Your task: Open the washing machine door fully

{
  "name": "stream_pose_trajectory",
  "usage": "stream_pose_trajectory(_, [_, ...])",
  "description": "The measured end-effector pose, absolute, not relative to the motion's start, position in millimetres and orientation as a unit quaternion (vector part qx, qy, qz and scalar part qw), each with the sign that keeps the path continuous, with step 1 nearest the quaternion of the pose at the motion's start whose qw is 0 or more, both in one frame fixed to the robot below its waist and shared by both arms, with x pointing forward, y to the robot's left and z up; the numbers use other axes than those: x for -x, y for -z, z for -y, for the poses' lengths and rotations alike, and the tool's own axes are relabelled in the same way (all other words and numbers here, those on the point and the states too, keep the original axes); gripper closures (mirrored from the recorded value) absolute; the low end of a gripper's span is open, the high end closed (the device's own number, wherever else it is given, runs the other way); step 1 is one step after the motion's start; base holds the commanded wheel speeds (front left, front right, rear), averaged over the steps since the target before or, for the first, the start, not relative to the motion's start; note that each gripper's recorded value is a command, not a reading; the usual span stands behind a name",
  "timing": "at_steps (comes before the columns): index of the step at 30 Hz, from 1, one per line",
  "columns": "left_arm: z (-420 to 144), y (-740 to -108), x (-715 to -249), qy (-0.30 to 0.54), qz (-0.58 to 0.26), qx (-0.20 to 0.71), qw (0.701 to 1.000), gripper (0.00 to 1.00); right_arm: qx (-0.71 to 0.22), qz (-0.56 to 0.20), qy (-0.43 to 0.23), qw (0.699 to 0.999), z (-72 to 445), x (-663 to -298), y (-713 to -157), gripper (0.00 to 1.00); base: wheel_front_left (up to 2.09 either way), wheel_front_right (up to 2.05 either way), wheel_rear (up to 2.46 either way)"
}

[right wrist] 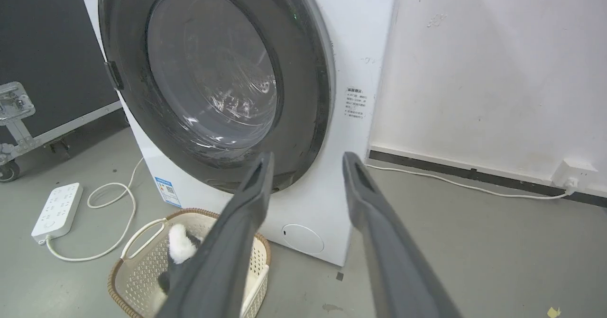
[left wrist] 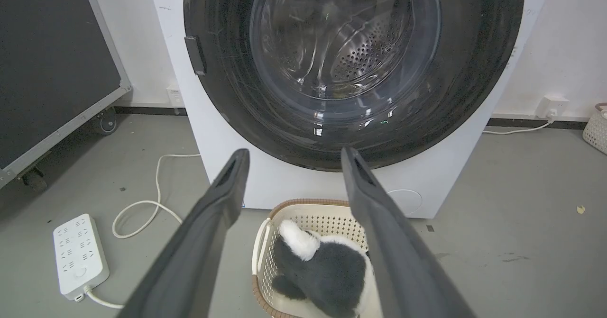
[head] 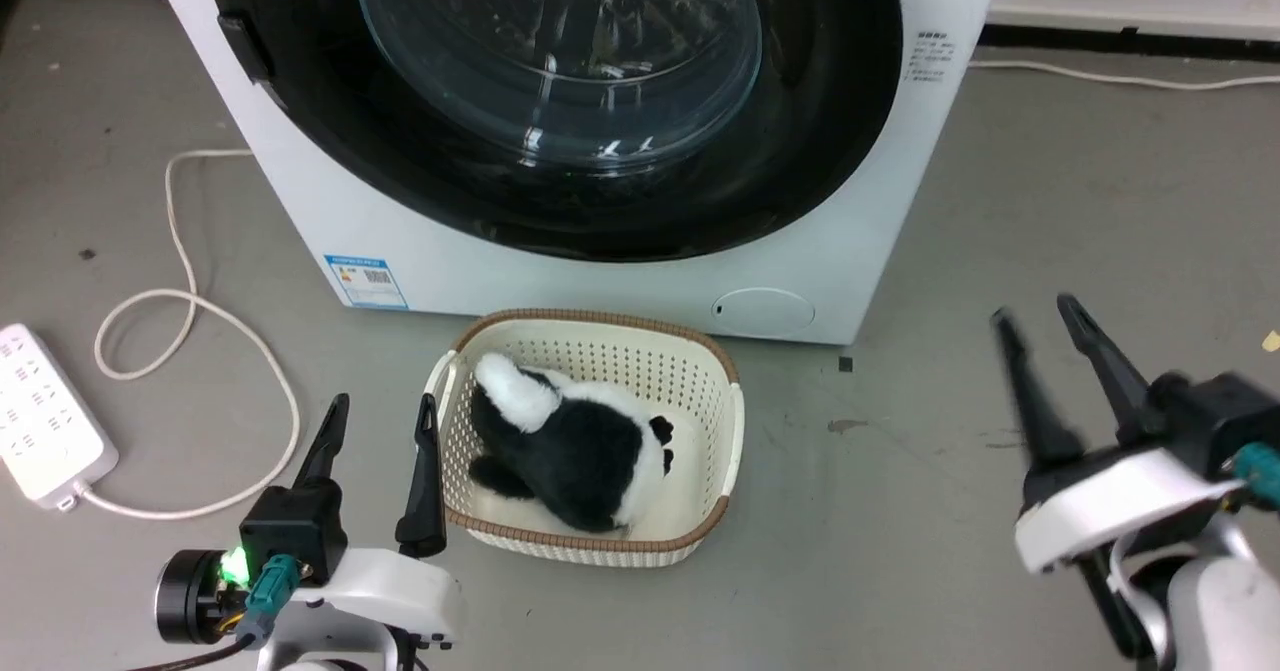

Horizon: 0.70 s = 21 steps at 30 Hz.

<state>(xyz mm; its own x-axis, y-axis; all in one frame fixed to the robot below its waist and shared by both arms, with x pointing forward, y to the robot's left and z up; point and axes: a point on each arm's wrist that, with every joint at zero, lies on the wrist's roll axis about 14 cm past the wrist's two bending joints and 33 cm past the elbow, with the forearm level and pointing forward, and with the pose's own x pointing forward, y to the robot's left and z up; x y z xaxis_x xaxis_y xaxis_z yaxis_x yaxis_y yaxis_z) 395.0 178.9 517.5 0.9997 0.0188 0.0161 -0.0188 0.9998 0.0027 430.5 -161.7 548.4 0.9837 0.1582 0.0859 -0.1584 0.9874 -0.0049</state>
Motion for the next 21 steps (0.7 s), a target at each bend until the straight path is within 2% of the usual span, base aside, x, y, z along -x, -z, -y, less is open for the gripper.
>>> stream_pose_trajectory(9, [-182,-509,-399,-0.017,0.003,0.003,1.0,0.0,-0.073,0.048,-0.065,0.994,170,-463,-560,1.0,0.0,0.0,0.0])
stream_pose_trajectory(21, [-186,-501,-405,-0.028,0.001,0.011,1.0,0.0,-0.18,0.013,-0.053,0.982,179,-512,-556,1.0,0.0,0.0,0.0])
